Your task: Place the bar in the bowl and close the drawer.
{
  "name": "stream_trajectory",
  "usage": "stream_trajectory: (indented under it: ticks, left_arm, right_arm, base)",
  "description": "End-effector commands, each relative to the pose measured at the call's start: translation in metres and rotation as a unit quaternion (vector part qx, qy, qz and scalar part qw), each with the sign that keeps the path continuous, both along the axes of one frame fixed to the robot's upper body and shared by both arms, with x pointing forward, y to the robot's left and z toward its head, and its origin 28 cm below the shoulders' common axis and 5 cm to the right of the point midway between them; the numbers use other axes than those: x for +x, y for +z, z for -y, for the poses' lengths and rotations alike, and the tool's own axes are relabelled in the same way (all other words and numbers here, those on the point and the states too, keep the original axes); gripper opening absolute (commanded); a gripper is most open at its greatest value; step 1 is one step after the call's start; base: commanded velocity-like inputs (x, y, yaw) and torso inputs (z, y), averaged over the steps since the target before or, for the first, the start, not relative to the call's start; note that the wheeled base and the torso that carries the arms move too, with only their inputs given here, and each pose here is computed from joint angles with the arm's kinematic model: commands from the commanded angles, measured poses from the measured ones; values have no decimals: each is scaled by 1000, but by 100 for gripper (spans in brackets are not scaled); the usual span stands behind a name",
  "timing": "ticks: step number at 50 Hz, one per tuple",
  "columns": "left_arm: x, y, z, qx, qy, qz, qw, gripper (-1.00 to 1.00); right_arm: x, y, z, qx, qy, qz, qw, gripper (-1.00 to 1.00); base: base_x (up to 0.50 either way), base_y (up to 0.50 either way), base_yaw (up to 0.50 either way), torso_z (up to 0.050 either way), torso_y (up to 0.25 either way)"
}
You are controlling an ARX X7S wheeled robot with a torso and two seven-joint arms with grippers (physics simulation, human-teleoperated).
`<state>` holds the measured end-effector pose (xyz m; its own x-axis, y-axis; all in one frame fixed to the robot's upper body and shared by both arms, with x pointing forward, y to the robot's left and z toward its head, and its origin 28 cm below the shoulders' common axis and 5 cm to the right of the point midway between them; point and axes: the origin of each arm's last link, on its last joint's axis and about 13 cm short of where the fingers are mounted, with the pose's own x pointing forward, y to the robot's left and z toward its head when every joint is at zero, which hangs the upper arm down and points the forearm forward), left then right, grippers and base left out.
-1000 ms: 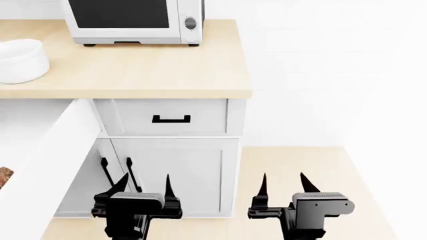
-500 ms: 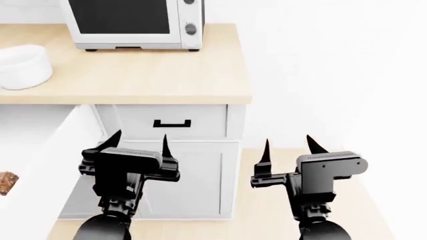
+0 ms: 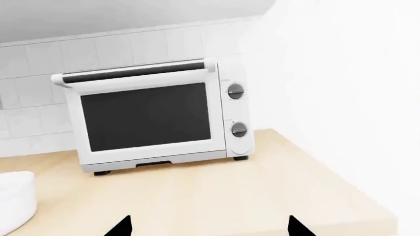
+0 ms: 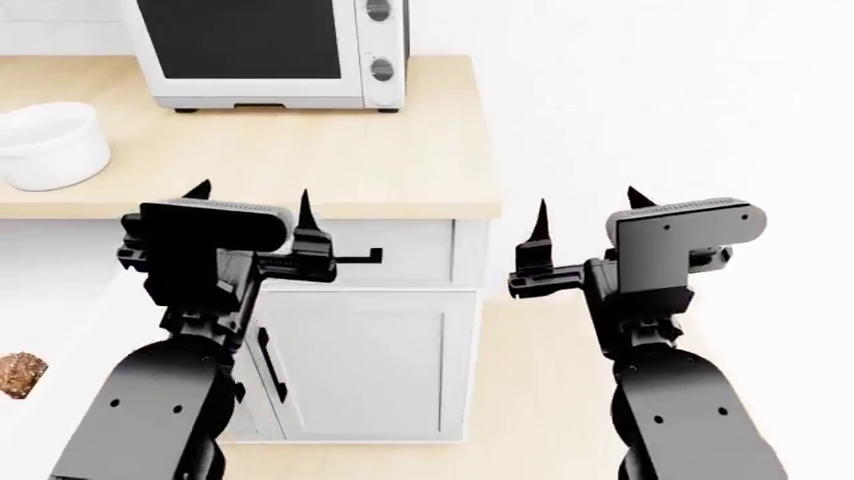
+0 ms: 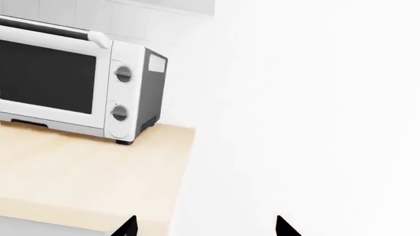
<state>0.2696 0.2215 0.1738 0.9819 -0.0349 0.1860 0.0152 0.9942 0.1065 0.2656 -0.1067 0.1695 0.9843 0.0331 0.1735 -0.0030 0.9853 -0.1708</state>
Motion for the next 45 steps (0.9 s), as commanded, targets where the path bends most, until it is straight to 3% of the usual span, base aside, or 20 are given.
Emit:
stream_trajectory:
  ticks: [1,18,45]
  left_arm:
    - [1,19,-8,-7,10,11,1000,100]
    - [2,33,-12,-1,12,18,1000,100]
    - [-9,41,-17,19,25,41,999,100]
  right_arm:
    - [3,27,2,-3,-2,14,1000,100]
    - [-2,45,11,-2,-2,33,999,100]
    - [-13,50,11,-5,7,36,999,100]
  base:
    - [0,0,0,50,31]
    - [0,16,0,50,28]
    - [0,351,0,0,0]
